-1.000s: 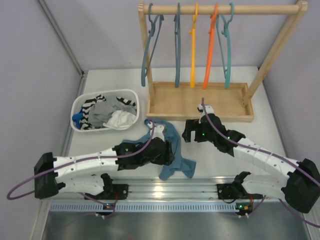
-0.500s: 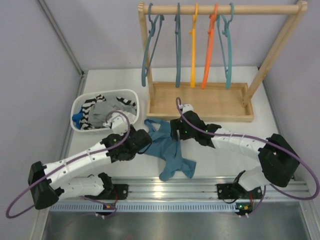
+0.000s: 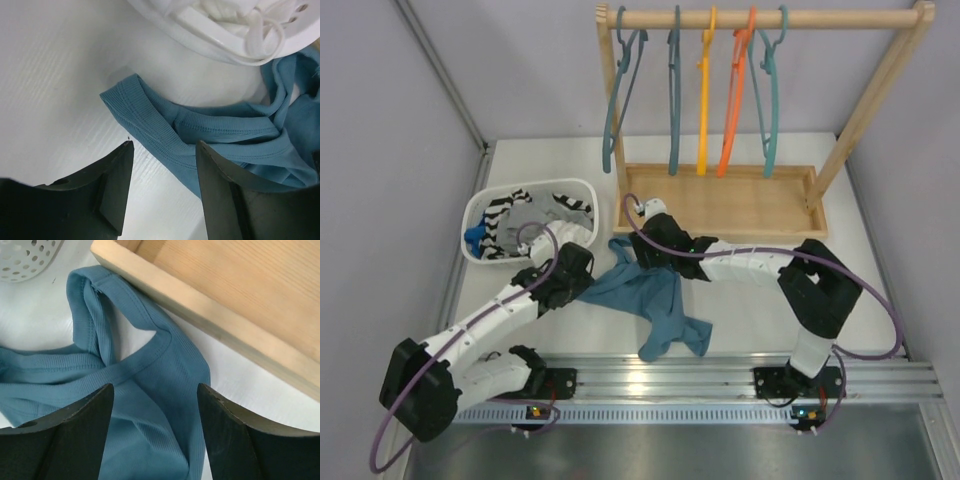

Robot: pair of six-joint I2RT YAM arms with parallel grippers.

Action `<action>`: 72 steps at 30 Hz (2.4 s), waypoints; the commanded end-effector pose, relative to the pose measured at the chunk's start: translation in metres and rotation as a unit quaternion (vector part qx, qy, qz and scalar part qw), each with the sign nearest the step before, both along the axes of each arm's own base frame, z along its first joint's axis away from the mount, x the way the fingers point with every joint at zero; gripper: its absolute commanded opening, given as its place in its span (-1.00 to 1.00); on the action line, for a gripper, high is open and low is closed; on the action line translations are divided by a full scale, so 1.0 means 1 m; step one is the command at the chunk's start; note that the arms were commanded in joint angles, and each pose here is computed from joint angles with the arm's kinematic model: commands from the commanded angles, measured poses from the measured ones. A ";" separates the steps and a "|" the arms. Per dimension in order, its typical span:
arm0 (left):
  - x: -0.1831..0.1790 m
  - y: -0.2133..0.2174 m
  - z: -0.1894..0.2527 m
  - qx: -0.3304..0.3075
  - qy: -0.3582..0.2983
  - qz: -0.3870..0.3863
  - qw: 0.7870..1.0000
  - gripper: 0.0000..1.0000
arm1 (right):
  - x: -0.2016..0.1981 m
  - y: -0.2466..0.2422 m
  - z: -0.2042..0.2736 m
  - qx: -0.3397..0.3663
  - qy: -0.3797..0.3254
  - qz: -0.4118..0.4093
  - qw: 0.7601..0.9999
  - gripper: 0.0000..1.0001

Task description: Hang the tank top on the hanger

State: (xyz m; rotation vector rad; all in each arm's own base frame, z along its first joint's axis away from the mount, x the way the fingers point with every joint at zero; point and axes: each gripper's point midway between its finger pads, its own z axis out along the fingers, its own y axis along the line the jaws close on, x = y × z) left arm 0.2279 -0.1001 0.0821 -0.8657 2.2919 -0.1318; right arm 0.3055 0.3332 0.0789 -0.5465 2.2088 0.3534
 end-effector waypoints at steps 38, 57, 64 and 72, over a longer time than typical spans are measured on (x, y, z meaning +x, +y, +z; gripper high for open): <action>0.016 -0.017 -0.015 -0.005 0.013 -0.093 0.996 -0.89 | 0.046 0.060 0.008 -0.038 -0.087 -0.023 0.995 -0.84; 0.009 -0.022 -0.038 -0.049 0.021 -0.056 0.997 0.23 | 0.013 0.035 0.042 0.004 -0.098 -0.040 0.994 -1.00; 0.017 -0.025 -0.042 -0.043 0.024 -0.055 0.997 -0.47 | 0.008 0.031 0.041 0.001 -0.093 -0.037 0.995 -1.00; 0.004 -0.017 -0.039 -0.034 0.035 -0.058 0.997 -1.00 | 0.014 0.057 0.037 0.000 -0.088 -0.001 0.996 -0.65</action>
